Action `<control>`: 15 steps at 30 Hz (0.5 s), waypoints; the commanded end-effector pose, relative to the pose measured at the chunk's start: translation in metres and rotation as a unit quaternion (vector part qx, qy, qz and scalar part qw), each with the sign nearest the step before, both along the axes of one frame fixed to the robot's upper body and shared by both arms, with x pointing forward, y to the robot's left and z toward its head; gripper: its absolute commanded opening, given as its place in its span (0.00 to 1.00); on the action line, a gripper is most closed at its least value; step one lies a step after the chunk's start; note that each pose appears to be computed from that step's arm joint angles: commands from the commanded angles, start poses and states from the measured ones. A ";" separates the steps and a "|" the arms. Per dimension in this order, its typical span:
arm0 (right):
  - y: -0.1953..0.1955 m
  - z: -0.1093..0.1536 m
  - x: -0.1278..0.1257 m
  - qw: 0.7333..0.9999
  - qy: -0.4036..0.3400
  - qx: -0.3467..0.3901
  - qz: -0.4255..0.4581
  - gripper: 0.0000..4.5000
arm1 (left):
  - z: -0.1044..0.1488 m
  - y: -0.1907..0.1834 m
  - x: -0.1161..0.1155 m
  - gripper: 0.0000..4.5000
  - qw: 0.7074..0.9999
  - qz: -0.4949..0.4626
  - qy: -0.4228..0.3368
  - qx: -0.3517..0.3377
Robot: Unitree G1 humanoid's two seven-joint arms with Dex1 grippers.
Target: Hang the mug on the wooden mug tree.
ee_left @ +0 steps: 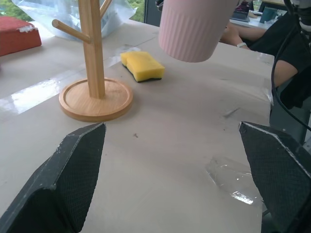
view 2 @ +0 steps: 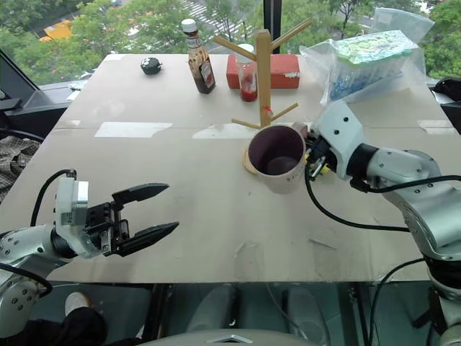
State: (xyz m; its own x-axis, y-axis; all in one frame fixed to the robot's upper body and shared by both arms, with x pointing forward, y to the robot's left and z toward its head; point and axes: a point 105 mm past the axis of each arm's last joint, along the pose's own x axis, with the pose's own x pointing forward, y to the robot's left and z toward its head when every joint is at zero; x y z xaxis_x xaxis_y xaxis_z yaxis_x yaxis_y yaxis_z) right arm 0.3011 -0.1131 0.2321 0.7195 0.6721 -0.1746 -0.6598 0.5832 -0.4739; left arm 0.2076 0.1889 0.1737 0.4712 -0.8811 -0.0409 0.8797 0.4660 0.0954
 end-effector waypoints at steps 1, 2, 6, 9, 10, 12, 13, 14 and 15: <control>0.007 0.015 0.002 0.999 -0.030 -0.011 -0.015 0.01 | 0.004 0.004 -0.003 1.00 1.000 0.005 -0.024 0.010; 0.010 0.017 0.001 0.999 -0.031 -0.013 -0.016 0.01 | 0.003 0.004 -0.003 1.00 1.000 0.004 -0.025 0.013; 0.019 0.025 0.005 0.998 -0.048 -0.031 -0.034 0.01 | 0.002 0.002 -0.004 1.00 1.000 0.005 -0.025 0.011; 0.025 0.029 0.012 0.997 -0.053 -0.040 -0.047 0.01 | 0.002 0.002 -0.003 1.00 1.000 0.005 -0.024 0.010; 0.025 0.030 0.015 0.996 -0.056 -0.043 -0.054 0.01 | 0.002 0.001 -0.002 1.00 1.000 0.005 -0.025 0.010; 0.026 0.031 0.021 0.995 -0.060 -0.052 -0.063 0.01 | 0.003 -0.001 -0.001 1.00 1.000 0.006 -0.028 0.006; 0.027 0.032 0.024 0.994 -0.062 -0.053 -0.069 0.01 | 0.003 -0.002 -0.001 1.00 1.000 0.005 -0.029 0.005; 0.029 0.033 0.026 0.994 -0.064 -0.054 -0.070 0.01 | 0.003 -0.003 -0.001 1.00 1.000 0.005 -0.029 0.004; 0.032 0.036 0.029 0.994 -0.070 -0.054 -0.072 0.01 | 0.003 -0.004 -0.001 1.00 1.000 0.005 -0.029 0.003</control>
